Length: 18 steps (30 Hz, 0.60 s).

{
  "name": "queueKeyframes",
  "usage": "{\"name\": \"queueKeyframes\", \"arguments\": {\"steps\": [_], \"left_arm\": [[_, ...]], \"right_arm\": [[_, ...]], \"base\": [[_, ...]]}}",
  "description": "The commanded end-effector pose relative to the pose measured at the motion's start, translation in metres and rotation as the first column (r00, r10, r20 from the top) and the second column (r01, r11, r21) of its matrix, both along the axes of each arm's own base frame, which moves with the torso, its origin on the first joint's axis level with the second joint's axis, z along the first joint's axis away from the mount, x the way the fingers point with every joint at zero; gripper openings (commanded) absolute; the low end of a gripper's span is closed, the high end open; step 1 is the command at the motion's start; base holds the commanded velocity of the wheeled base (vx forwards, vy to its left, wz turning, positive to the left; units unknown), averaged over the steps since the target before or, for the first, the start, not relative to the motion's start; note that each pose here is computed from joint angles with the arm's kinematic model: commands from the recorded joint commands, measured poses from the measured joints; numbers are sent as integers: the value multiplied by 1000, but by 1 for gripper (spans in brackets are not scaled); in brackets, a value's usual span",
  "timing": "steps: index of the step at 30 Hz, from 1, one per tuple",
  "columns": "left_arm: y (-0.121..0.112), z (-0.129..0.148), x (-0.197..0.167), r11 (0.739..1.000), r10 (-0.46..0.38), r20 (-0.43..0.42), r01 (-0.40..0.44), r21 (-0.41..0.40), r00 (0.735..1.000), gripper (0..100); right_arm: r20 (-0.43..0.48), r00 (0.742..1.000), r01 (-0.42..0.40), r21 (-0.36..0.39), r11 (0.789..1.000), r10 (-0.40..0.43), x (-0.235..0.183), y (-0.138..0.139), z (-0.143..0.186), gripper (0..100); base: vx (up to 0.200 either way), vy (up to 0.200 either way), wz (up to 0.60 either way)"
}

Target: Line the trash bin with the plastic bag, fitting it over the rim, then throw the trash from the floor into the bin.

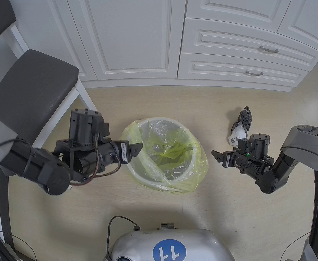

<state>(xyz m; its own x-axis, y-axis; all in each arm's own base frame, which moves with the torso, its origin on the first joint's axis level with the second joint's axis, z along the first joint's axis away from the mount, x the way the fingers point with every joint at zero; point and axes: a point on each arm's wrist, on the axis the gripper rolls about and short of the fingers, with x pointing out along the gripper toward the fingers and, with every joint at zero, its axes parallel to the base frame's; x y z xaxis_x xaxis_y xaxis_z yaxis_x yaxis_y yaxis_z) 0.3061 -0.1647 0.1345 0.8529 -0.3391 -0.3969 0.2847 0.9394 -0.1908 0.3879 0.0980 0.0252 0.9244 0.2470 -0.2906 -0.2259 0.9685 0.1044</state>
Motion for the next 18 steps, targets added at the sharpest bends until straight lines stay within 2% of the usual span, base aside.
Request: {"name": "queueKeyframes", "arguments": {"steps": [1, 2, 4, 5, 6, 7, 8, 9, 10, 12, 13, 18], "left_arm": [[-6, -50, -7, 999, -4, -96, 8, 37, 995, 100], [-2, -65, -5, 1000, 20, -78, -18, 20, 997, 100], [6, -70, -4, 999, 36, -62, -36, -4, 997, 100], [24, -71, -2, 996, 80, -21, -81, -50, 997, 100], [32, -70, -2, 993, 85, 0, -84, -83, 996, 100], [32, -70, -2, 993, 85, 0, -84, -83, 996, 100], [51, -65, 0, 986, 73, 31, -68, -150, 997, 100], [53, -65, 0, 986, 73, 32, -67, -155, 997, 100], [70, -59, 2, 980, 69, 63, -56, -191, 996, 100], [74, -57, 2, 979, 68, 69, -54, -197, 995, 100], [92, -42, 1, 973, 69, 97, -45, -225, 993, 100], [105, -40, -3, 970, 33, 90, -10, -244, 995, 100]], "right_arm": [[-34, 999, 8, -19, 1000, -9, -10, 2, -7, 100], [-66, 998, -3, -31, 1000, 1, -16, 7, -15, 100], [-84, 996, -21, -35, 999, 18, -18, 13, -23, 100], [-109, 993, -45, -41, 998, 40, -20, 23, -37, 100], [-112, 992, -55, -42, 998, 50, -19, 27, -43, 100], [-115, 992, -59, -43, 997, 53, -20, 28, -44, 100], [-110, 991, -84, -32, 996, 80, -21, 40, -56, 100], [-110, 991, -87, -32, 996, 83, -21, 41, -57, 100], [-107, 989, -110, -31, 993, 106, -24, 50, -67, 100], [-108, 988, -116, -32, 993, 112, -25, 52, -72, 100], [-107, 985, -143, -31, 989, 139, -31, 61, -82, 100], [-125, 976, -185, -24, 982, 181, -44, 75, -84, 100]], "base": [[0, 0, 0], [0, 0, 0], [0, 0, 0], [0, 0, 0], [0, 0, 0], [0, 0, 0], [0, 0, 0], [0, 0, 0], [0, 0, 0], [0, 0, 0], [0, 0, 0], [0, 0, 0]]}}
